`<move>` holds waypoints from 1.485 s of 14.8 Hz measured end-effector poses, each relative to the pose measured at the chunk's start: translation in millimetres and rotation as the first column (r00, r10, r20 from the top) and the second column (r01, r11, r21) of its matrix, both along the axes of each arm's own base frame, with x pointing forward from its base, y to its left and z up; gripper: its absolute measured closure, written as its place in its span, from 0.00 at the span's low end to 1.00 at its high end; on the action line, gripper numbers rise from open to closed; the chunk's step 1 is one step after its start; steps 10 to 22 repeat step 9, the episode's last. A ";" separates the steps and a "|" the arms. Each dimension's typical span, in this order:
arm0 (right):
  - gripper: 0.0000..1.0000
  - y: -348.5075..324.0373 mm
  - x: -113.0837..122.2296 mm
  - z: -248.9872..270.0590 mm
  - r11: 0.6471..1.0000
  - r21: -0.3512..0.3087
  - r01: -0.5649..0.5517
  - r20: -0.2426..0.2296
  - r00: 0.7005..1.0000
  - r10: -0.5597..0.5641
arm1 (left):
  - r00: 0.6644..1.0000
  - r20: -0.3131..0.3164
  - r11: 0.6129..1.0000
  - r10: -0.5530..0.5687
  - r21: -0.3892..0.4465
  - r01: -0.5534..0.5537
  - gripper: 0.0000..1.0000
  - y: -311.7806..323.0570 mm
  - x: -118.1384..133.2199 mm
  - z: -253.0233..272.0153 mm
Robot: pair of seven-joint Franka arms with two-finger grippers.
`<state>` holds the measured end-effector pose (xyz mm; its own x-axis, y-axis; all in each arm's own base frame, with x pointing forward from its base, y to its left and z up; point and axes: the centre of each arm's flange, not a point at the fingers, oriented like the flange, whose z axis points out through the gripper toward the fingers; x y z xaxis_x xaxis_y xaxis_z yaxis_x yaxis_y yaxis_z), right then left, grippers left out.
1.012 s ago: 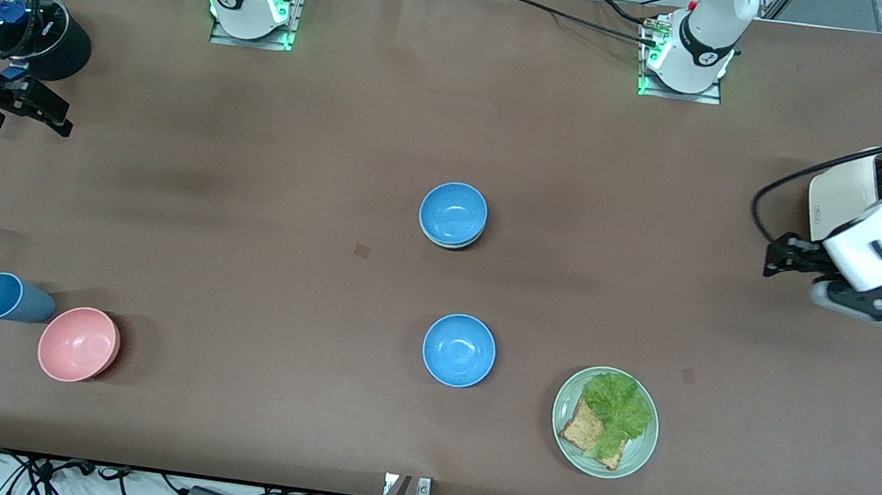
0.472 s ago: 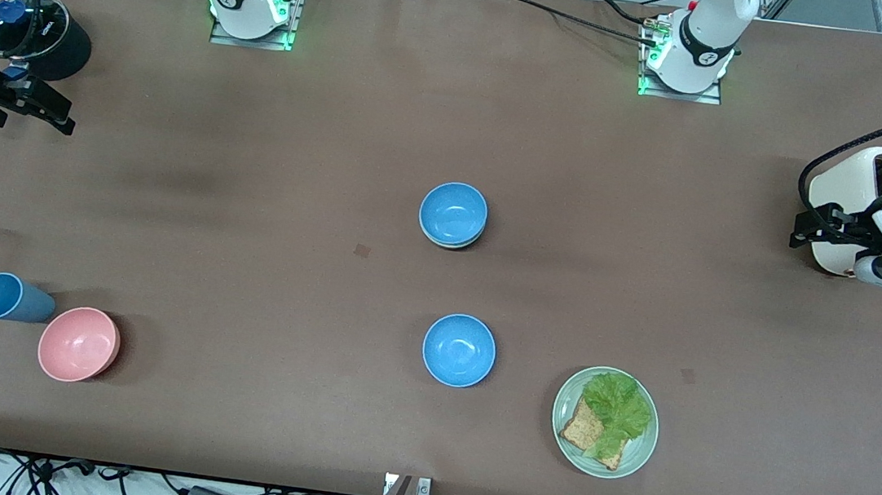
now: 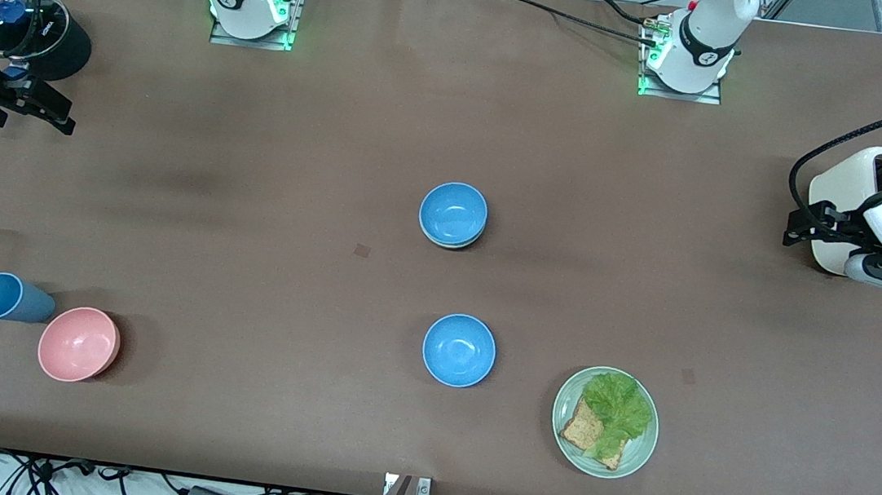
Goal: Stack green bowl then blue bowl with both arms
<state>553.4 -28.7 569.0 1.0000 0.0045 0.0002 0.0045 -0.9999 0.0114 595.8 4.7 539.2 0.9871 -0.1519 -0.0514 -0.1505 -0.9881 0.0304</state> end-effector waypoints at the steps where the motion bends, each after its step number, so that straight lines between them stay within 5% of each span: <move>1: 0.00 0.1 0.0 0.0 1.000 0.000 0.000 0.000 1.000 0.000 | 0.999 -0.001 0.999 0.050 0.002 -0.050 0.00 -1.8 0.0 0.5; 5: 0.00 0.1 -0.2 -0.2 1.000 0.000 0.000 -0.002 1.000 0.000 | 0.990 -0.011 0.990 0.144 0.008 -0.144 0.00 -9.4 -0.9 0.2; 22: 0.00 0.0 -0.2 -0.2 1.000 0.000 0.000 -0.002 1.000 0.000 | 0.988 -0.015 0.988 0.154 0.009 -0.154 0.00 -9.6 -1.2 -0.4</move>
